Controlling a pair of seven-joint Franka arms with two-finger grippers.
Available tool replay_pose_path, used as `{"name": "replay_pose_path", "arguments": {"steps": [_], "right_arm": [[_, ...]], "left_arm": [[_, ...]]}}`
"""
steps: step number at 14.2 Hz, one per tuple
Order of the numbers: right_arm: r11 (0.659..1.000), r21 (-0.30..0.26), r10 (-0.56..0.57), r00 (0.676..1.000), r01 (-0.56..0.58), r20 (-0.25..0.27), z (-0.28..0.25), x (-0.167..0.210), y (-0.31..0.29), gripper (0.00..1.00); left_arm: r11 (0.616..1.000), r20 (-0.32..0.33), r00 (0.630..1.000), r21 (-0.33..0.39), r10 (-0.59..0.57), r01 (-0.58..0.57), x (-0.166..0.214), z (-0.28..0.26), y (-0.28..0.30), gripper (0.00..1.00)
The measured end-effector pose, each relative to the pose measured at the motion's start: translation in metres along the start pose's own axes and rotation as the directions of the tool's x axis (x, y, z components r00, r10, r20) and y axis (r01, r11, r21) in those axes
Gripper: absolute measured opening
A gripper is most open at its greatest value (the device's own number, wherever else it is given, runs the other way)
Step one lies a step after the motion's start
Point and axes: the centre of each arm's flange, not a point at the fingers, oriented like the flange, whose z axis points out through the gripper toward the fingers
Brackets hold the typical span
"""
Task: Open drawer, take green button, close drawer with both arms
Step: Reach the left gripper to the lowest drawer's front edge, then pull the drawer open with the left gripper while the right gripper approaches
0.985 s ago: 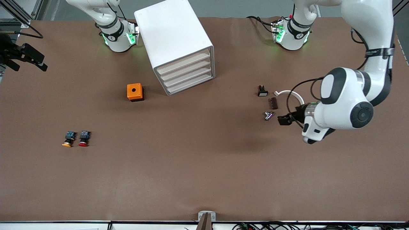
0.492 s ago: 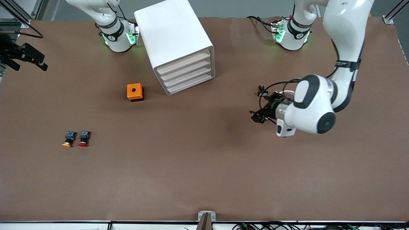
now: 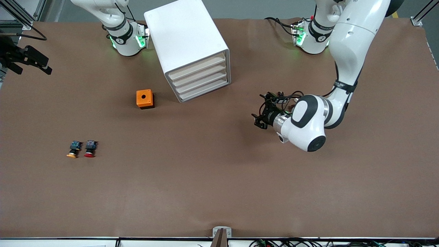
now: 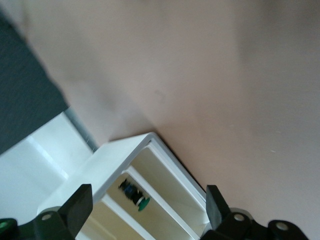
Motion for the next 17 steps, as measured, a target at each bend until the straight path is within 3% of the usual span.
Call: {"name": "replay_pose_path", "arguments": {"steps": [5,14,17], "right_arm": [[1.0,-0.001,0.002,1.0,-0.002,-0.003,-0.007,0.003,0.001,1.0],[1.0,-0.002,0.007,0.996,-0.007,0.088,0.03,0.039,0.005,1.0],[1.0,-0.006,0.012,0.992,-0.012,0.125,0.054,0.063,0.009,1.0]], "left_arm": [[0.963,0.069,0.966,0.116,-0.251,0.242,-0.037,0.047,0.019,1.0],[0.894,-0.019,0.925,0.248,-0.379,0.372,-0.051,0.144,0.038,1.0],[0.883,-0.036,0.925,0.286,-0.378,0.372,-0.058,0.164,0.035,0.7]]}}
